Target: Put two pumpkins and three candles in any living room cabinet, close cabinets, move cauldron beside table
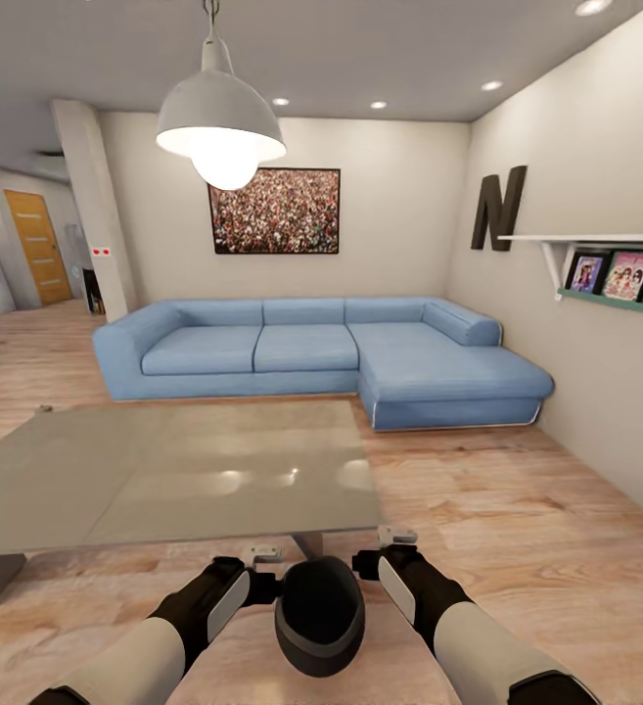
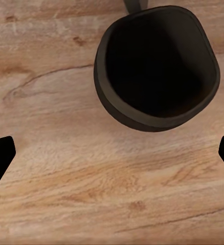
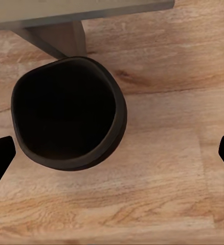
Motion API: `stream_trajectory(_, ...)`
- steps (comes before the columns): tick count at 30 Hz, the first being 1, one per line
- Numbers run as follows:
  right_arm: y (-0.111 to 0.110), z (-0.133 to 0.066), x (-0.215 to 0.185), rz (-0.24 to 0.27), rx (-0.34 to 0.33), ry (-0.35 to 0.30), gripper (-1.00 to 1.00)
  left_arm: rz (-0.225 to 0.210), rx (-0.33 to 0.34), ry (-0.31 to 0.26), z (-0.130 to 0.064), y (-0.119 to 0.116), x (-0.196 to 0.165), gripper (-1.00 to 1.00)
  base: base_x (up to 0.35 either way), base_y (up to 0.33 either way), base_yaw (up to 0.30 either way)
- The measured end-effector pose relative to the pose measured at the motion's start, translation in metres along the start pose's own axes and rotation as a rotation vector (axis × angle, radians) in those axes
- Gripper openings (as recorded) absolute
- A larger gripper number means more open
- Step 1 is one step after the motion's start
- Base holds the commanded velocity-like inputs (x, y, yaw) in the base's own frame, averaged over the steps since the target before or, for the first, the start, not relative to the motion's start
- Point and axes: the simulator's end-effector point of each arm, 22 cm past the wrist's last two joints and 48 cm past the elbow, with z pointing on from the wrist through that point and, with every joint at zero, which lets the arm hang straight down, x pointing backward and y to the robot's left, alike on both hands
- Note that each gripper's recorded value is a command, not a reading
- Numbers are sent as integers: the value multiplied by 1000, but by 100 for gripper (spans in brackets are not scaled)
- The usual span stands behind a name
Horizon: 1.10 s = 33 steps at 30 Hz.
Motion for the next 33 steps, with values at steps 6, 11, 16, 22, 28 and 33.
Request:
stream_trajectory(6, 1, -10, -11, 0, -1, -5, 100, 0, -1, -6, -11, -1, -10, 100, -11, 0, -168)
stream_trajectory(11, 2, -19, -20, 0, -2, -10, 100, 3, -3, -12, -21, -1, -18, 100, -2, 0, -199)
stream_trajectory(16, 2, -28, -29, 0, -1, -15, 100, 6, -5, -18, -31, -2, -26, 100, -53, 0, -205)
stream_trajectory(22, 3, -39, -40, 0, -1, -21, 100, 7, -6, -24, -43, -3, -36, 100, -132, 0, -206)
stream_trajectory(28, 4, -50, -50, 1, -1, -27, 100, 8, -6, -31, -55, -4, -46, 100, -22, 0, -206)
stream_trajectory(33, 4, -59, -59, 2, -1, -33, 100, 8, -5, -41, -64, -5, -54, 100, -4, 0, -206)
